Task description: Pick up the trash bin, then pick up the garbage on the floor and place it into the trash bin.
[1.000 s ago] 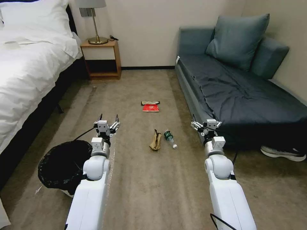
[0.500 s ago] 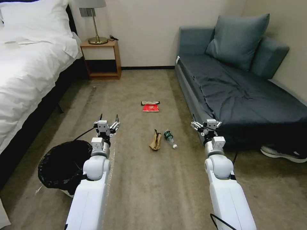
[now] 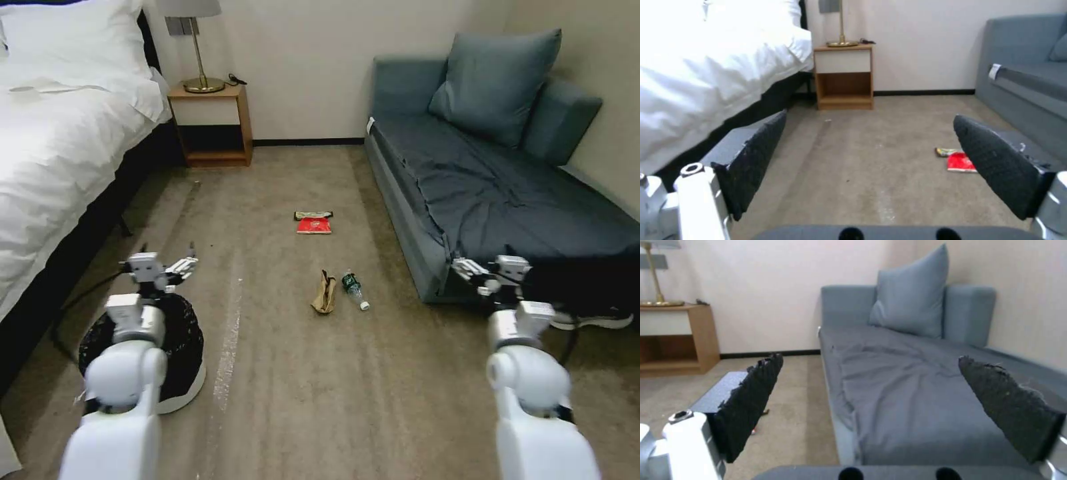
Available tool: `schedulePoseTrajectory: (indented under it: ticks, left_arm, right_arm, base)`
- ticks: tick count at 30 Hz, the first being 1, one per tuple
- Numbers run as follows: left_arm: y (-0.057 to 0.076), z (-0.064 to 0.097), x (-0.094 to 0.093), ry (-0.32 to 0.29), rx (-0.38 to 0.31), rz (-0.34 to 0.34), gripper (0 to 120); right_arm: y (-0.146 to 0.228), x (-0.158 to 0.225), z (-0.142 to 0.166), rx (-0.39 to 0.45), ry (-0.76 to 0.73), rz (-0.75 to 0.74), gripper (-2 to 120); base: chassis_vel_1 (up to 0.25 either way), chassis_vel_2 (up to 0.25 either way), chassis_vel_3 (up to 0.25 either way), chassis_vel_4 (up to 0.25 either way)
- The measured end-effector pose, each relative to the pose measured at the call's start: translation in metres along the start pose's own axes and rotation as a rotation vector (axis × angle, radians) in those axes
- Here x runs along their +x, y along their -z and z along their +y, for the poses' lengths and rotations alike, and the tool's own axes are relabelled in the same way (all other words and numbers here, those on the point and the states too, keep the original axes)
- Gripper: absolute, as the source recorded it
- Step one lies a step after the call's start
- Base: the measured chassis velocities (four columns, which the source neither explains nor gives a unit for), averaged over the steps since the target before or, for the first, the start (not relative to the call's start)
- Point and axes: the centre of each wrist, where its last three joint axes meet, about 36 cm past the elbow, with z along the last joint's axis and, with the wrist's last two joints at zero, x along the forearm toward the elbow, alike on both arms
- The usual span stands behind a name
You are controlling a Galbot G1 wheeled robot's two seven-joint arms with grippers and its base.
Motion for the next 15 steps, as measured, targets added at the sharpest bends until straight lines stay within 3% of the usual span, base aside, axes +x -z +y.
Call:
schedulePoseTrajectory:
  ticks: [2, 4, 5, 7, 8, 10, 14, 15]
  left_arm:
    - [0.007, 0.004, 0.006, 0.002, -0.005, 0.001, 98]
    - [0.017, 0.008, 0.026, 0.0, 0.05, 0.033, 98]
    - [0.017, 0.008, 0.026, 0.0, 0.05, 0.033, 98]
    - [0.012, 0.011, 0.035, 0.035, 0.088, 0.1, 97]
    - [0.012, 0.011, 0.035, 0.035, 0.088, 0.1, 97]
    - [0.003, 0.015, 0.032, 0.106, 0.144, 0.186, 98]
    - [-0.003, 0.022, 0.028, 0.162, 0.167, 0.215, 98]
    - [-0.011, 0.033, 0.024, 0.222, 0.183, 0.238, 98]
  right_arm:
    - [0.009, 0.008, -0.005, 0.002, -0.003, -0.002, 100]
    - [0.035, 0.029, -0.016, 0.01, -0.005, -0.011, 100]
    - [0.035, 0.029, -0.016, 0.01, -0.005, -0.011, 100]
    - [0.051, 0.043, -0.021, 0.019, -0.002, -0.016, 100]
    - [0.051, 0.043, -0.021, 0.019, -0.002, -0.016, 100]
    - [0.054, 0.046, -0.022, 0.019, 0.001, -0.014, 100]
    - [0.055, 0.046, -0.022, 0.02, 0.001, -0.015, 100]
    - [0.055, 0.046, -0.022, 0.02, 0.005, -0.015, 100]
  base:
    - [0.0, 0.0, 0.0, 0.0]
    - [0.0, 0.0, 0.0, 0.0]
    - [0.0, 0.0, 0.0, 0.0]
    - [0.0, 0.0, 0.0, 0.0]
    - [0.0, 0.0, 0.0, 0.0]
    - [0.0, 0.0, 0.0, 0.0]
    - [0.0, 0.0, 0.0, 0.0]
    - [0.0, 0.0, 0.0, 0.0]
